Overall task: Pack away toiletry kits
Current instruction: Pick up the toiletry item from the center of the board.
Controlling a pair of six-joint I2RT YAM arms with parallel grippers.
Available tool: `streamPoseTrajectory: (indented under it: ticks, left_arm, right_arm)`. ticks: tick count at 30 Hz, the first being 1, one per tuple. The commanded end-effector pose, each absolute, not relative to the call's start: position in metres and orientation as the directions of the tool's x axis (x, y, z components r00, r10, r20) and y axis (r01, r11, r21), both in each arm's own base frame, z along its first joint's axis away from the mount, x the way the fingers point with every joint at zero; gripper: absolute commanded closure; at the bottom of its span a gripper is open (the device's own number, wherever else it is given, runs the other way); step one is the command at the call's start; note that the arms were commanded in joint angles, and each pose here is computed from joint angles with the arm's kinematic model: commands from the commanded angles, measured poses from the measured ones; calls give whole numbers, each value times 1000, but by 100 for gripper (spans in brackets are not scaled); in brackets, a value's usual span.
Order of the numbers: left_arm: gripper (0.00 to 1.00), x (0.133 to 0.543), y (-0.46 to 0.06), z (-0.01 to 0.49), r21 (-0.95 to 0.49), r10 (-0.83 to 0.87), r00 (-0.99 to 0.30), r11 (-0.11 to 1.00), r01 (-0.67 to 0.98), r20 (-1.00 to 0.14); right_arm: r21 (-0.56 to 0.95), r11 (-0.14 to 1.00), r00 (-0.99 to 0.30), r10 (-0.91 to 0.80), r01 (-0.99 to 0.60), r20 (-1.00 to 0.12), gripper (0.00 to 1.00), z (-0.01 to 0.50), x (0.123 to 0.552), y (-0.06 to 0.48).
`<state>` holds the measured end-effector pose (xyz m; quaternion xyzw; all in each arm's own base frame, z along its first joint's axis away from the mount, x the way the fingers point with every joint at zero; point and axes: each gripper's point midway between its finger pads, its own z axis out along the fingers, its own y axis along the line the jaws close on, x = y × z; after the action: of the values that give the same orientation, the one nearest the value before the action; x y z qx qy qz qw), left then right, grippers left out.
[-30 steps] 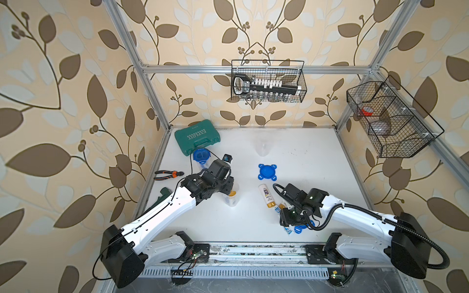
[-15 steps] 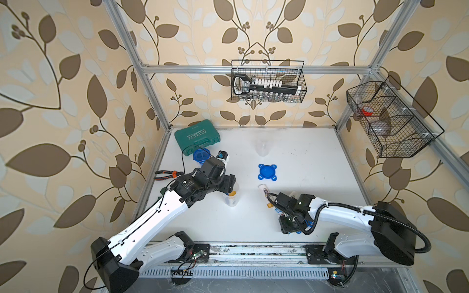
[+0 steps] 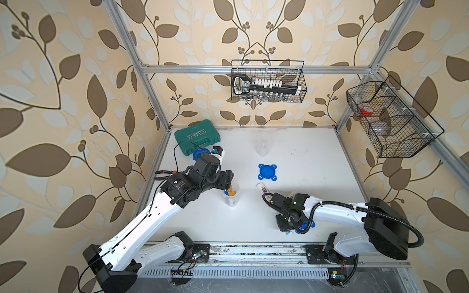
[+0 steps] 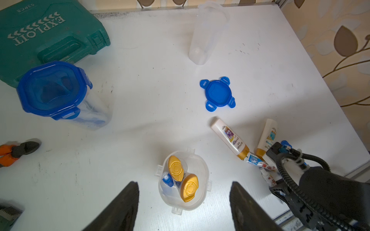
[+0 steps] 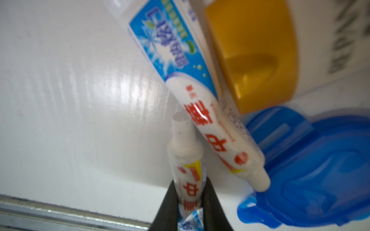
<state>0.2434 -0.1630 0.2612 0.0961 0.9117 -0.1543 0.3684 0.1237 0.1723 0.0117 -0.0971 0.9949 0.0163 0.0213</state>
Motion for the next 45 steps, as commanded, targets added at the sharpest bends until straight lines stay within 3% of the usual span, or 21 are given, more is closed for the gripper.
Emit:
streamPoseTrajectory:
  ticks: [1, 9, 13, 16, 22, 33, 40, 43, 45]
  left_arm:
    - [28, 239, -161, 266, -205, 66, -727, 938, 278, -683]
    - [25, 203, -200, 259, -425, 103, -850, 831, 359, -516]
    - [8, 194, -228, 265, -571, 82, -882, 733, 369, -464]
    - [1, 200, -244, 273, -654, 19, -883, 665, 361, -468]
    - [5, 211, -261, 269, -695, -3, -898, 635, 338, -440]
    - [41, 216, -269, 254, -704, 11, -910, 629, 329, -415]
    - [80, 212, -265, 255, -680, 41, -899, 640, 359, -437]
    - [96, 210, -255, 253, -632, 67, -886, 676, 378, -458]
    - [100, 210, -246, 255, -585, 82, -869, 708, 396, -488]
  right_arm:
    - [90, 973, -974, -204, -213, -96, 86, 7, 125, 180]
    - [303, 872, -861, -219, -384, -459, 89, 95, 163, 232]
    - [382, 776, -765, -193, -502, -614, 87, 152, 172, 259]
    - [408, 712, -709, -177, -571, -683, 87, 187, 178, 278]
    - [484, 606, -670, -112, -631, -733, 87, 232, 185, 318]
    - [526, 540, -652, -54, -657, -757, 87, 259, 190, 340]
    - [547, 543, -670, -40, -637, -741, 86, 256, 192, 340]
    - [556, 571, -694, -33, -604, -720, 73, 252, 196, 337]
    - [559, 625, -730, -27, -545, -682, 49, 243, 201, 328]
